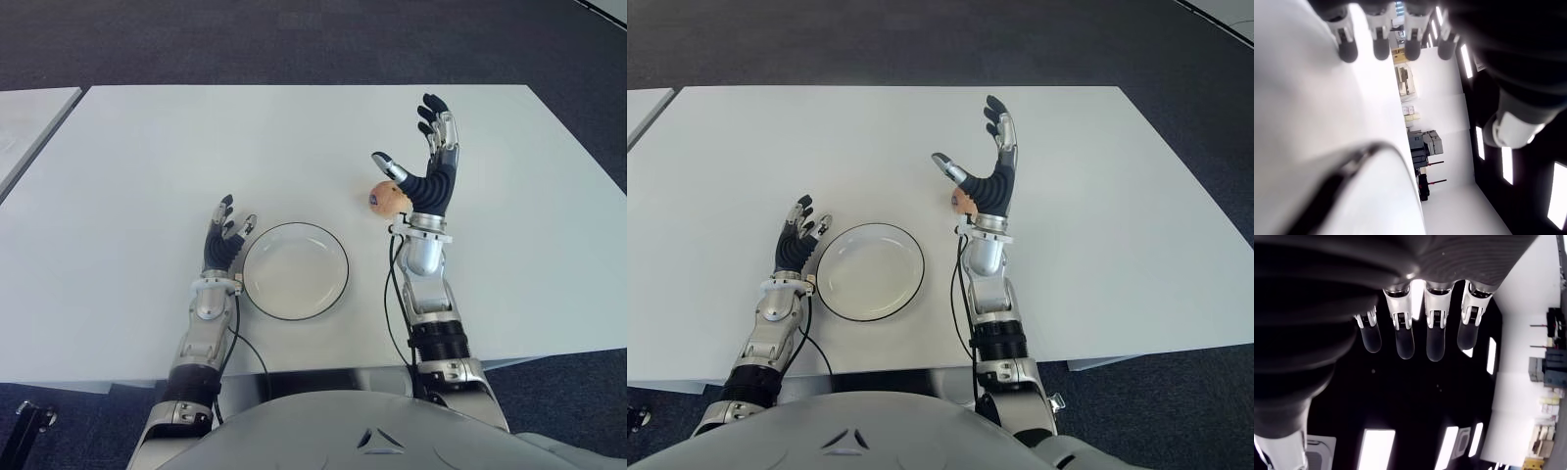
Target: Put the apples into the plate.
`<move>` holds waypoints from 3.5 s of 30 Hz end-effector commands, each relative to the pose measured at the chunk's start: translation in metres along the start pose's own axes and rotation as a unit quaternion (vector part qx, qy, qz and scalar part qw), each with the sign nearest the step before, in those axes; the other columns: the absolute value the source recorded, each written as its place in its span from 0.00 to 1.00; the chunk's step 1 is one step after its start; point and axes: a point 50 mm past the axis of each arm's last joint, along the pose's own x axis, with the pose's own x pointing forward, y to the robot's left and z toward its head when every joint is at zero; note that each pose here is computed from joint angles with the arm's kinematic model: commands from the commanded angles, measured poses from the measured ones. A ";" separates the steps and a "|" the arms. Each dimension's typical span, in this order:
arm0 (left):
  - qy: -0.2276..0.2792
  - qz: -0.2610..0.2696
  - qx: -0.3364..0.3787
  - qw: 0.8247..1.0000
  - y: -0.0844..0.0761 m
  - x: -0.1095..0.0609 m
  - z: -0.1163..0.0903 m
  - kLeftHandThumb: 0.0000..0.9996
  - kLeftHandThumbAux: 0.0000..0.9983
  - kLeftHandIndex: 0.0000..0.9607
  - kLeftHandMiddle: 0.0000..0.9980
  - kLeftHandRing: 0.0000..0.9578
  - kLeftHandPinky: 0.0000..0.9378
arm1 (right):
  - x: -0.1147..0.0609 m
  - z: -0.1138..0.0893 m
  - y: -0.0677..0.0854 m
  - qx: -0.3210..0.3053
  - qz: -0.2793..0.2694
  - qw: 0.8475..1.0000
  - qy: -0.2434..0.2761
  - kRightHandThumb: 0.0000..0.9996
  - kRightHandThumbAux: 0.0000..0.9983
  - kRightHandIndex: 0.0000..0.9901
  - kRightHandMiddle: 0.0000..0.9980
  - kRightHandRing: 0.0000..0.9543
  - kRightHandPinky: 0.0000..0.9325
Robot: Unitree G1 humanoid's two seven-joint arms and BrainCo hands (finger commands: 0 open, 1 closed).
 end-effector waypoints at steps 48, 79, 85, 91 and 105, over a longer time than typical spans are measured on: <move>0.007 0.002 0.004 1.000 0.001 -0.004 -0.004 0.00 0.55 0.00 0.00 0.00 0.00 | 0.022 -0.109 0.014 -0.450 0.181 0.866 0.119 0.03 0.58 0.02 0.03 0.02 0.00; 0.004 0.014 -0.003 1.000 0.003 -0.006 -0.003 0.00 0.56 0.00 0.00 0.00 0.00 | 0.013 -0.121 0.010 -0.471 0.223 0.832 0.191 0.02 0.56 0.00 0.00 0.00 0.00; 0.006 0.014 -0.006 1.000 0.002 -0.006 -0.003 0.00 0.56 0.00 0.00 0.00 0.00 | 0.009 -0.122 0.009 -0.469 0.226 0.831 0.195 0.01 0.55 0.00 0.00 0.00 0.00; 0.006 0.014 -0.009 1.000 0.002 -0.006 -0.002 0.00 0.56 0.00 0.00 0.00 0.00 | 0.003 -0.124 0.011 -0.471 0.236 0.827 0.194 0.02 0.54 0.00 0.00 0.00 0.00; -0.003 0.019 -0.008 1.000 0.003 -0.007 0.002 0.00 0.56 0.00 0.00 0.00 0.00 | -0.005 -0.126 0.013 -0.469 0.253 0.822 0.200 0.03 0.55 0.00 0.00 0.00 0.00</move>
